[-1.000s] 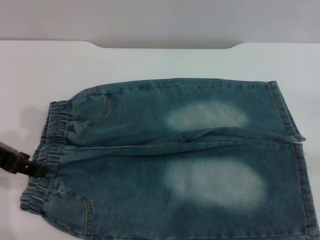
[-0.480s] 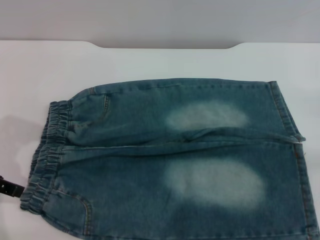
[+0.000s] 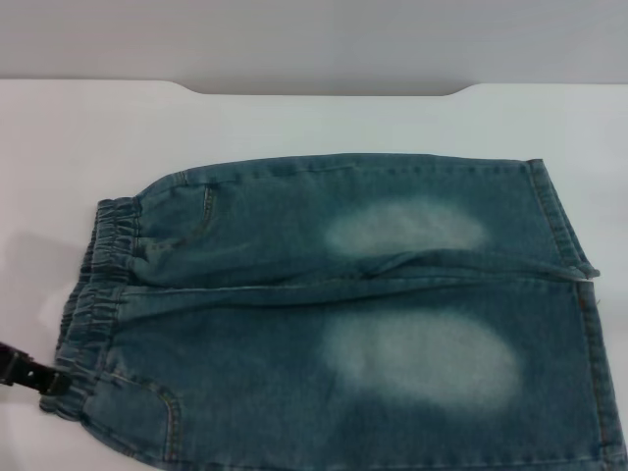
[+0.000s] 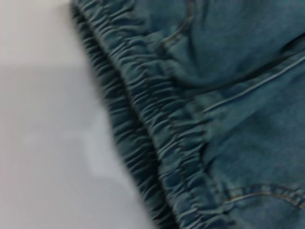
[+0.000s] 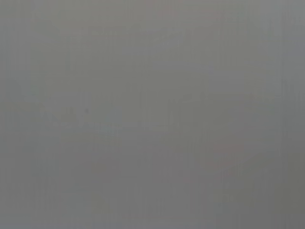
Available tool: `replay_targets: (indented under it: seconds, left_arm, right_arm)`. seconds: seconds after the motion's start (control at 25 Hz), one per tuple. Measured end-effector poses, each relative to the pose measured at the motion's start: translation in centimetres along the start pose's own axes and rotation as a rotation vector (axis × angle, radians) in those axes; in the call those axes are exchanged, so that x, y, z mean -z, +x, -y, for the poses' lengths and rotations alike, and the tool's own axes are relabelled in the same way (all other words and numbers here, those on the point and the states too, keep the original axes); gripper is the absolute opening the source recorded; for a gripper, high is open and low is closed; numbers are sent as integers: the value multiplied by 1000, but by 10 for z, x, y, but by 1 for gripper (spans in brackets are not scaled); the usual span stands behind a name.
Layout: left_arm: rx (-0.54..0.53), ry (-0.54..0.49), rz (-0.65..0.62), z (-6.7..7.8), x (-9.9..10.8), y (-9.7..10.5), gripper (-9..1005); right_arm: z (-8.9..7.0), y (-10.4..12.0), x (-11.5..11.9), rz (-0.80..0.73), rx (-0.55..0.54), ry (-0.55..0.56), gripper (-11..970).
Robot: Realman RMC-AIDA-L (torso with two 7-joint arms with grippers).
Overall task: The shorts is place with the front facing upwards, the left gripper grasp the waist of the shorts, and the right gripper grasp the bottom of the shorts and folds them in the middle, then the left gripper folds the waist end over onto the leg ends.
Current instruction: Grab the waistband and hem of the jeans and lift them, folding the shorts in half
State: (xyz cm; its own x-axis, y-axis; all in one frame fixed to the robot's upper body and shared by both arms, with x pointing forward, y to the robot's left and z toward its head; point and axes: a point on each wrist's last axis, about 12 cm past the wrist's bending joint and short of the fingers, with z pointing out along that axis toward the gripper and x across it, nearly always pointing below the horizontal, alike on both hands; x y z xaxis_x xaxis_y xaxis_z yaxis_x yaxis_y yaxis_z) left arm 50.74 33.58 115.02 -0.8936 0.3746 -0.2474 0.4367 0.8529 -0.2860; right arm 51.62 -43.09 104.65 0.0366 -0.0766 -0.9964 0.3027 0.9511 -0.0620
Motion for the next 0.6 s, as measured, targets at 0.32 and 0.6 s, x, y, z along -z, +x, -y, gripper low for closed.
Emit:
replay_targets:
  seconds: [0.32,0.6]
  left_arm:
    - [17,29,-15,-2,-8,2,646]
    - [35,37,-22,-6,-15,5,645]
  right_arm:
    - [5,-2,2,15,9,6,516]
    - [5,-3,2,26,10,4,516]
